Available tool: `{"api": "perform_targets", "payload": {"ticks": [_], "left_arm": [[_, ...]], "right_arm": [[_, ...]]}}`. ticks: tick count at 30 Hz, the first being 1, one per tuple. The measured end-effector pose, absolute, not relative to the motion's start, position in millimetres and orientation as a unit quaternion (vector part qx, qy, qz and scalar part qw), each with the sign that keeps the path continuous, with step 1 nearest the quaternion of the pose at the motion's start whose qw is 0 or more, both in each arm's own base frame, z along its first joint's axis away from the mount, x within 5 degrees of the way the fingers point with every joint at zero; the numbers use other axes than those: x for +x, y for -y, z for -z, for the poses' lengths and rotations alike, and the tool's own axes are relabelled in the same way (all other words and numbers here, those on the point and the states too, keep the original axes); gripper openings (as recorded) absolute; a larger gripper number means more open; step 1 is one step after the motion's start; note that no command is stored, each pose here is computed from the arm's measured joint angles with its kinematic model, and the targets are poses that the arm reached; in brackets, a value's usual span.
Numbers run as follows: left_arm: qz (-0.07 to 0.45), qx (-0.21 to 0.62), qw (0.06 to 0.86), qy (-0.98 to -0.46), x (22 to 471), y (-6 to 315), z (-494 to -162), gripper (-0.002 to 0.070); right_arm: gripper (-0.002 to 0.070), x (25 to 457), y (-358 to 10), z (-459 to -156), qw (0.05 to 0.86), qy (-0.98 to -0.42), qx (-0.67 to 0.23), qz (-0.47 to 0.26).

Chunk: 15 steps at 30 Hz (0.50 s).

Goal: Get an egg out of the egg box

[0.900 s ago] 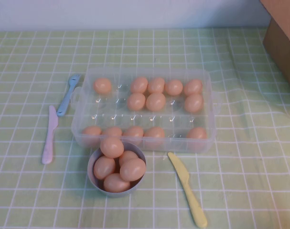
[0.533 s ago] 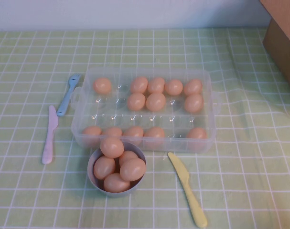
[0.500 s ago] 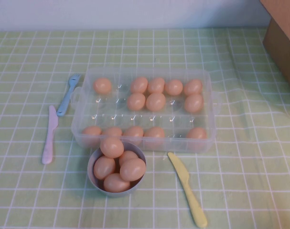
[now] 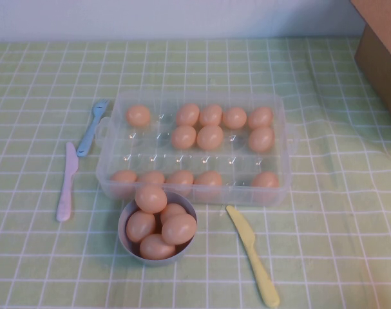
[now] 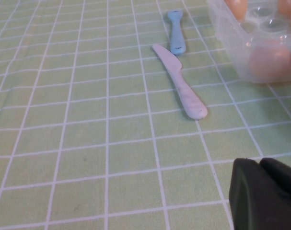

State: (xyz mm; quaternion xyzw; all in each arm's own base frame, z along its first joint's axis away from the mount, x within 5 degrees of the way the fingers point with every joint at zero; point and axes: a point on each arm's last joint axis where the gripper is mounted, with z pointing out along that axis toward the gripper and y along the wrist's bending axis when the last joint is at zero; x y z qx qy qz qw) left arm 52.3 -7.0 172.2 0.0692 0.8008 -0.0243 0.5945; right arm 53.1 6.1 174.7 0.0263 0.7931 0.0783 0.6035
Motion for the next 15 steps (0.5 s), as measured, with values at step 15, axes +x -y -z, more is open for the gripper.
{"api": "perform_targets", "payload": {"ticks": [15], "left_arm": [[0.024,0.069,0.594,-0.801,52.3,7.0,-172.2,-0.0004]], "right_arm": [[-0.0018,55.6,-10.8,-195.0,0.637,-0.695,0.188,-0.276]]}}
